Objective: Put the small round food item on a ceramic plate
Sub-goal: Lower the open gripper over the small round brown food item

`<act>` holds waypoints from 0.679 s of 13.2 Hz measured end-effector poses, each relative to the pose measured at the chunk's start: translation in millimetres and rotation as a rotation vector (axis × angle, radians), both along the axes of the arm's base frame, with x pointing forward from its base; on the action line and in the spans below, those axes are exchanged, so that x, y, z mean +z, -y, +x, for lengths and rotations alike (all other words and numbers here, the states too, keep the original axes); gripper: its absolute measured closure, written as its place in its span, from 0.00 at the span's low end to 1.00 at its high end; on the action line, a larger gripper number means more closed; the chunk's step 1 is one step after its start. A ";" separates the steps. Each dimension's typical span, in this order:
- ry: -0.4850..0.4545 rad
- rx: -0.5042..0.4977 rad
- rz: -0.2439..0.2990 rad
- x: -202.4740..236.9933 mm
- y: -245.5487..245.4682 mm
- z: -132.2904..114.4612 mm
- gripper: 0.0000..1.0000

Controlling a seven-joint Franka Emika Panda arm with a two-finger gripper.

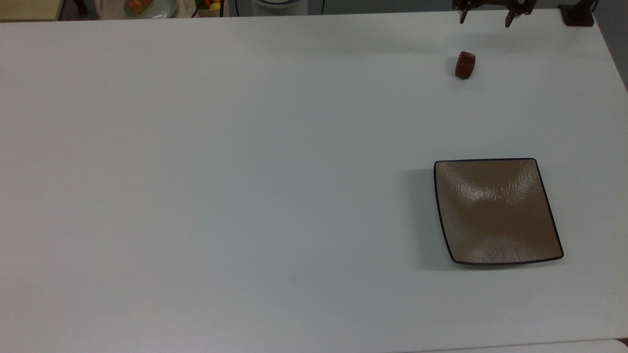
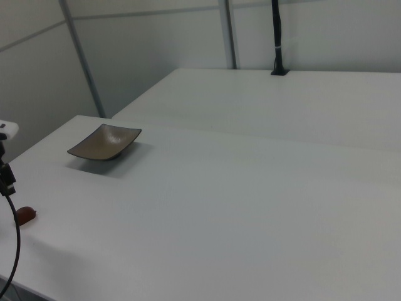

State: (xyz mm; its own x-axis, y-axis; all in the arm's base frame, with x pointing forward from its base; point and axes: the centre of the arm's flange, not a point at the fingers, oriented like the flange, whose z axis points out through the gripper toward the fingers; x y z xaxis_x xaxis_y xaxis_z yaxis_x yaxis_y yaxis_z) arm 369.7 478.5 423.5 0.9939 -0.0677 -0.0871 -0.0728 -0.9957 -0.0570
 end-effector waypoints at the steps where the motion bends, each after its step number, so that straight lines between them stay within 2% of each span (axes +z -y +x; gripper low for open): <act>1: -0.001 -0.006 -0.013 -8.7 -0.6 0.1 0.00; 3: 0.009 -0.019 -0.025 -25.1 -2.4 1.9 0.00; 9: 0.010 -0.031 -0.009 -65.5 -2.8 0.3 0.00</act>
